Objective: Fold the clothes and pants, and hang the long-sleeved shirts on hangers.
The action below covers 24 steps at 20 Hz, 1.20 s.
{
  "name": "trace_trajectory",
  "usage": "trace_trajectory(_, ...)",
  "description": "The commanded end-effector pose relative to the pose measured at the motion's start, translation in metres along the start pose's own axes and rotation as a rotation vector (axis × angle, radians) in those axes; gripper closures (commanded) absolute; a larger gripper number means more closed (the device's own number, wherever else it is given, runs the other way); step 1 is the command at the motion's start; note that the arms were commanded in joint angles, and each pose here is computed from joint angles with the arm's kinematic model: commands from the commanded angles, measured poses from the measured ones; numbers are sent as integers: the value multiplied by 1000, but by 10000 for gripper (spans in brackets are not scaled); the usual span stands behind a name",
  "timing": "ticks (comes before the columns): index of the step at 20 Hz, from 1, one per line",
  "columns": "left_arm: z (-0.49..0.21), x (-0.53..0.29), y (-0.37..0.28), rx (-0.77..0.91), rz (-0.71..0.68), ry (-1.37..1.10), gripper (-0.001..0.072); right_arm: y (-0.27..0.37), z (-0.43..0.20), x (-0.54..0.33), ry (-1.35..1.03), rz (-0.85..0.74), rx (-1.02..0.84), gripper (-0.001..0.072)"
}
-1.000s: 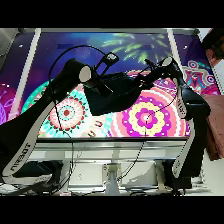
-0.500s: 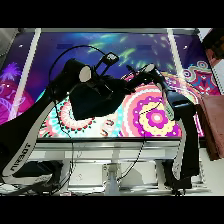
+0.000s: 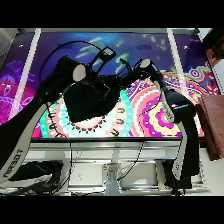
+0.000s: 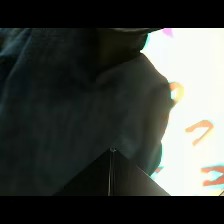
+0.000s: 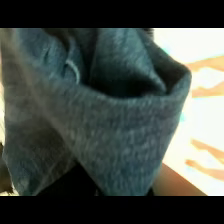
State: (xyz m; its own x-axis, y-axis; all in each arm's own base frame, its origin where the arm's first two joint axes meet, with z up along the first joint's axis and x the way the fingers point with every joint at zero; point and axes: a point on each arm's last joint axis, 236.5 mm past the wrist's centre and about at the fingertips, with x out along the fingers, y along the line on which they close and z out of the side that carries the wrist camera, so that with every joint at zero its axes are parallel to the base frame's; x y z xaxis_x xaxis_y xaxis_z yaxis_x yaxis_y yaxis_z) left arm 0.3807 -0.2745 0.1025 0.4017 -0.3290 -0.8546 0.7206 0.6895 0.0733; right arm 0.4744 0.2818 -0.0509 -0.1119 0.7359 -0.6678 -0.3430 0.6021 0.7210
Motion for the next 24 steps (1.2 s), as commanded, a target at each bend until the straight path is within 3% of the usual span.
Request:
trace_trajectory(1, 10, -41, 5, 7, 34, -77, 679, 1, 11, -67, -79, -104, -58, 662)
trace_trajectory(7, 22, -106, 5, 12, 65, -213, 679, -34, 6, -220, -279, -374, 18, 662)
trace_trajectory(12, 23, -139, 9, 20, 100, -275, 679, -103, -50, -339, -397, -556, 285, 662)
trace_trajectory(19, 18, -152, 34, 46, 217, -270, 679, -152, -170, -483, -598, -690, 610, 662)
trace_trajectory(24, 14, -156, 50, 63, 288, -253, 679, -157, -293, -591, -842, -867, 864, 662)
